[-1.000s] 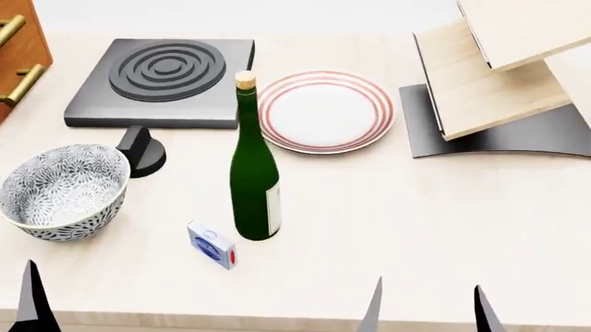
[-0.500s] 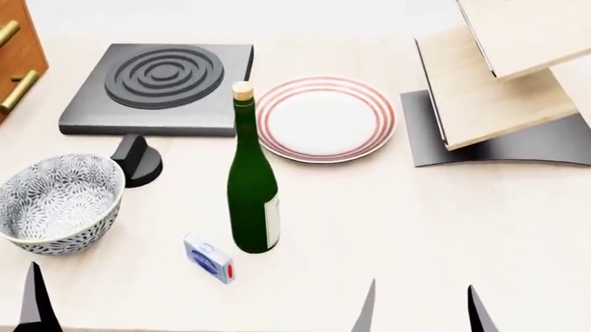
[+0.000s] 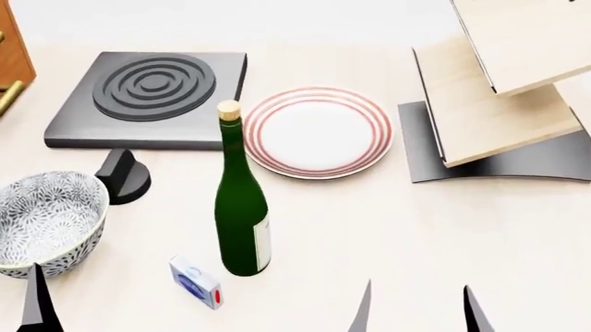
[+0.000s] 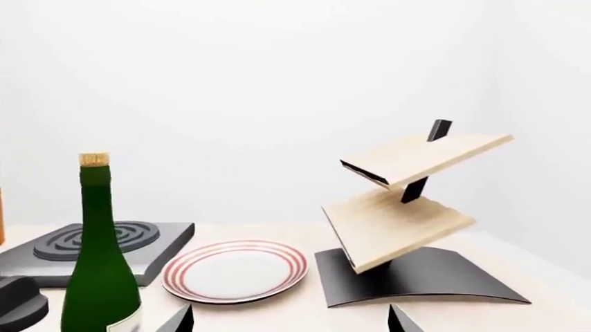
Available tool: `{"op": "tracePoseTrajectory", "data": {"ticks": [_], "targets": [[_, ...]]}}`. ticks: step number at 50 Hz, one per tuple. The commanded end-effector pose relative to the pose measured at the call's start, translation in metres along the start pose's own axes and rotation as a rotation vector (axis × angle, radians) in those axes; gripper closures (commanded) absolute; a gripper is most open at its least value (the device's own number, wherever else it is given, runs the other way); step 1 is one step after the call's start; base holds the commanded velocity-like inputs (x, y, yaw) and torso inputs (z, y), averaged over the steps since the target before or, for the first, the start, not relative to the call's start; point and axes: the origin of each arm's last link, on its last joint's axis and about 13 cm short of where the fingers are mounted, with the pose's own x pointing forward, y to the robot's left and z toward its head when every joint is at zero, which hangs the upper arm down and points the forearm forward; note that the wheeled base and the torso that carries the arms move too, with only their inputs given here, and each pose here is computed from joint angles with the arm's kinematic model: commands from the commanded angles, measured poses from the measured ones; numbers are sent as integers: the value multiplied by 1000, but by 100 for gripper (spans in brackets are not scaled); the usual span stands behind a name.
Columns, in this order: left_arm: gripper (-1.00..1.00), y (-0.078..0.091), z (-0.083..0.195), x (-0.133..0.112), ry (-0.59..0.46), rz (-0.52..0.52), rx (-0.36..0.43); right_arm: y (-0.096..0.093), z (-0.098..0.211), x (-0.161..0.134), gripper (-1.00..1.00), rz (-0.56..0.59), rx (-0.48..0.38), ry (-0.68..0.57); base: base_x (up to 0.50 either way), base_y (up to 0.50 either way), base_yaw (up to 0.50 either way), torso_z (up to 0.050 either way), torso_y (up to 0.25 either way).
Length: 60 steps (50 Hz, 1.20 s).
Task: Pick up the akita bowl and put it on the plate.
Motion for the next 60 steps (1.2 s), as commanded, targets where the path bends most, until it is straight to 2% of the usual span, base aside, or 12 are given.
{"op": "tracePoseTrajectory", "data": {"ticks": [1, 38, 60], "targets": [[-100, 0, -1, 0, 2, -1, 0, 1, 0, 0, -100, 4, -3, 2, 125, -31, 0, 0, 0], [-100, 0, -3, 0, 4, -4, 0, 4, -1, 0, -100, 18, -19, 7, 36, 0, 0, 0, 0], [-100, -1, -3, 0, 6, -4, 0, 5, -2, 0, -100, 22, -18, 9, 188, 0, 0, 0, 0]]}}
